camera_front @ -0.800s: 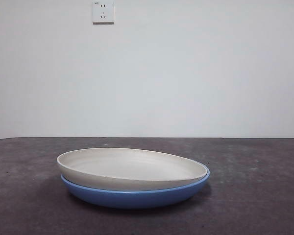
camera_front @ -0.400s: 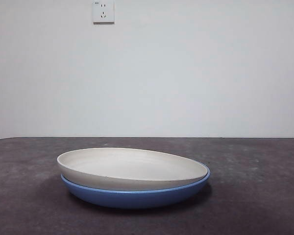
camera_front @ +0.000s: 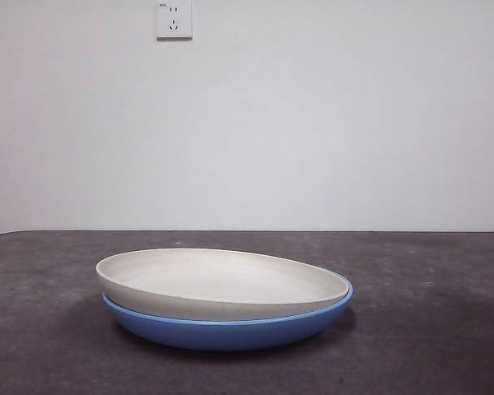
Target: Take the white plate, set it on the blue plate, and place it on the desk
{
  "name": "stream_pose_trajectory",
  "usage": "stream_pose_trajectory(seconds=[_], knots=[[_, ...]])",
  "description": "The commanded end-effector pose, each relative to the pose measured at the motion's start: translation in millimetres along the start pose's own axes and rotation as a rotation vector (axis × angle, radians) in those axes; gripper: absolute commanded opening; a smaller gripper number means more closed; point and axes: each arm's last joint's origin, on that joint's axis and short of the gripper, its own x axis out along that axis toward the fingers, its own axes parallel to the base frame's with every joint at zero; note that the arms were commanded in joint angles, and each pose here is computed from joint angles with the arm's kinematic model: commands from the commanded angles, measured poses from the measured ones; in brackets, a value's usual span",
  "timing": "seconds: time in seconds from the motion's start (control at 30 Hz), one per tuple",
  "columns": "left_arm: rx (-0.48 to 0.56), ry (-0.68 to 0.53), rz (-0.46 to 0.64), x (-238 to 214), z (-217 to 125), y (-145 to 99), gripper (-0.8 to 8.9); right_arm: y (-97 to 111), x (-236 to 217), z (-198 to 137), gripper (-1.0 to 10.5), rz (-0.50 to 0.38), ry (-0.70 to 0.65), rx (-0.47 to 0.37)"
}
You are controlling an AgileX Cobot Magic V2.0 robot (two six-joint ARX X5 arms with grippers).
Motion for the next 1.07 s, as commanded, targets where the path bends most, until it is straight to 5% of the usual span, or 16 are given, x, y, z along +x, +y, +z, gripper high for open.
stream_pose_trajectory(seconds=[0.03, 0.33, 1.07], knots=[[0.003, 0.010, 0.001, 1.9, -5.8, 0.6, 0.20, -1.5, 0.0, -3.3, 0.1, -0.065, -0.013, 0.026], [0.003, 0.010, 0.001, 1.9, -5.8, 0.6, 0.20, 1.0, 2.6, -26.6, 0.1, -0.070, 0.104, 0.077], [0.003, 0.010, 0.001, 1.9, -5.8, 0.6, 0.20, 1.3, 2.8, -23.6, 0.1, -0.078, 0.076, 0.073]])
